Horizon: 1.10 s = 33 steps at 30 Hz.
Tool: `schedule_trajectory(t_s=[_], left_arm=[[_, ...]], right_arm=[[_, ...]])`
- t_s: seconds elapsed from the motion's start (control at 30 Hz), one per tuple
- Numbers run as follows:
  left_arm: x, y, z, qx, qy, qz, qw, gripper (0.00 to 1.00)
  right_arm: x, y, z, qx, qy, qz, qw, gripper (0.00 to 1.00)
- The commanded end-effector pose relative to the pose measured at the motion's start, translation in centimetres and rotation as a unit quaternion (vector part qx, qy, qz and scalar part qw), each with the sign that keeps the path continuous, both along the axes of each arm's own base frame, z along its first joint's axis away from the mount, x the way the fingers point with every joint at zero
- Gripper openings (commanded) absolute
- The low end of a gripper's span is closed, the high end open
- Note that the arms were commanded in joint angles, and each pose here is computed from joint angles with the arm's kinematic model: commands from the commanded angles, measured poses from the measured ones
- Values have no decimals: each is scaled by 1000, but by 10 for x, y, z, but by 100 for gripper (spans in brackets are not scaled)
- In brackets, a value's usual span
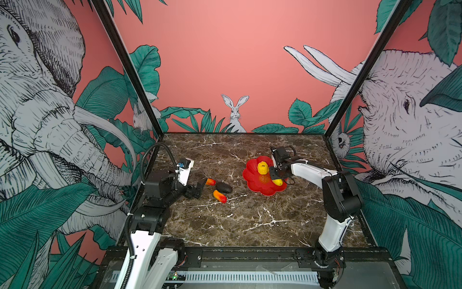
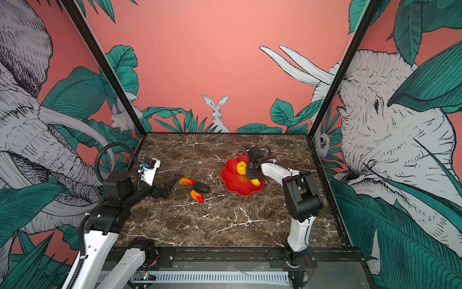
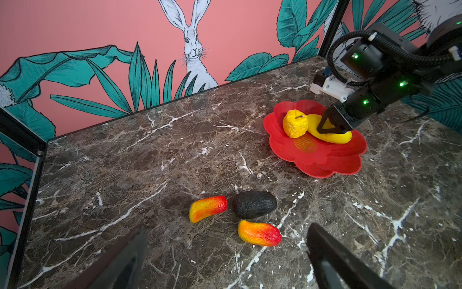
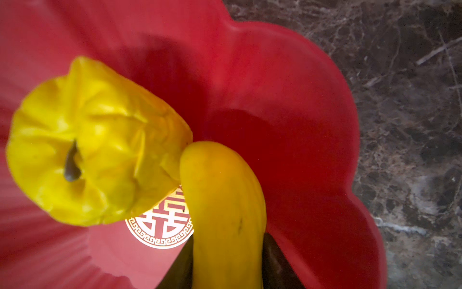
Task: Place and organize the fake fruits in the fruit bowl
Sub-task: 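Move the right gripper to the dark avocado and grasp it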
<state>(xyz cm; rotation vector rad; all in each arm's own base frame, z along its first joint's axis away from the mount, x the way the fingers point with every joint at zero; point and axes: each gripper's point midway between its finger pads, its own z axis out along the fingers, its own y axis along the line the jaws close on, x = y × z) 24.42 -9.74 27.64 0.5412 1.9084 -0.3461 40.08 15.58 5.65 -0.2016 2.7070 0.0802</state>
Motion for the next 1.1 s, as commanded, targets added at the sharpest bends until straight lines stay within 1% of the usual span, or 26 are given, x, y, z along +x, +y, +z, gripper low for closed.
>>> schedule_trajectory(t_s=[0.0, 0.17, 0.27, 0.33, 0.43, 0.47, 0.5, 0.6, 0.67, 0.8, 0.9, 0.97, 1.07], left_arm=[[-2, -1, -2, 5, -5, -6, 1000, 100], [-1, 0, -1, 6, -6, -4, 1000, 100], [-1, 0, -1, 6, -5, -5, 1000, 100], [-1, 0, -2, 6, -4, -5, 1000, 100], [-1, 0, -2, 6, -4, -4, 1000, 100], [0, 0, -1, 7, -4, -4, 1000, 100], [0, 0, -2, 7, -3, -4, 1000, 100], [0, 0, -3, 7, -2, -3, 1000, 100], [1, 0, -3, 7, -1, -3, 1000, 100], [1, -1, -3, 7, -1, -4, 1000, 100], [1, 0, -3, 7, 0, -3, 1000, 100], [1, 0, -3, 7, -1, -3, 1000, 100], [1, 0, -2, 8, -2, -2, 1000, 100]], right_arm=[[11, 1, 6, 4, -14, -7, 1000, 48], [9, -2, 20, -3, -23, -4, 1000, 61], [8, -7, 43, -9, -44, -2, 999, 69], [4, -7, 61, -7, -57, 6, 998, 76], [-8, 3, 87, -6, -77, 40, 996, 89], [-13, 11, 93, -7, -83, 59, 995, 92], [-14, 27, 110, -1, -101, 85, 991, 99], [-32, 71, 126, 11, -119, 166, 979, 99], [-44, 106, 130, 21, -126, 220, 967, 99], [-61, 171, 122, 40, -127, 309, 942, 99], [-69, 215, 112, 51, -120, 350, 928, 99], [-73, 239, 104, 58, -112, 366, 922, 99], [-75, 269, 84, 73, -92, 378, 918, 99]])
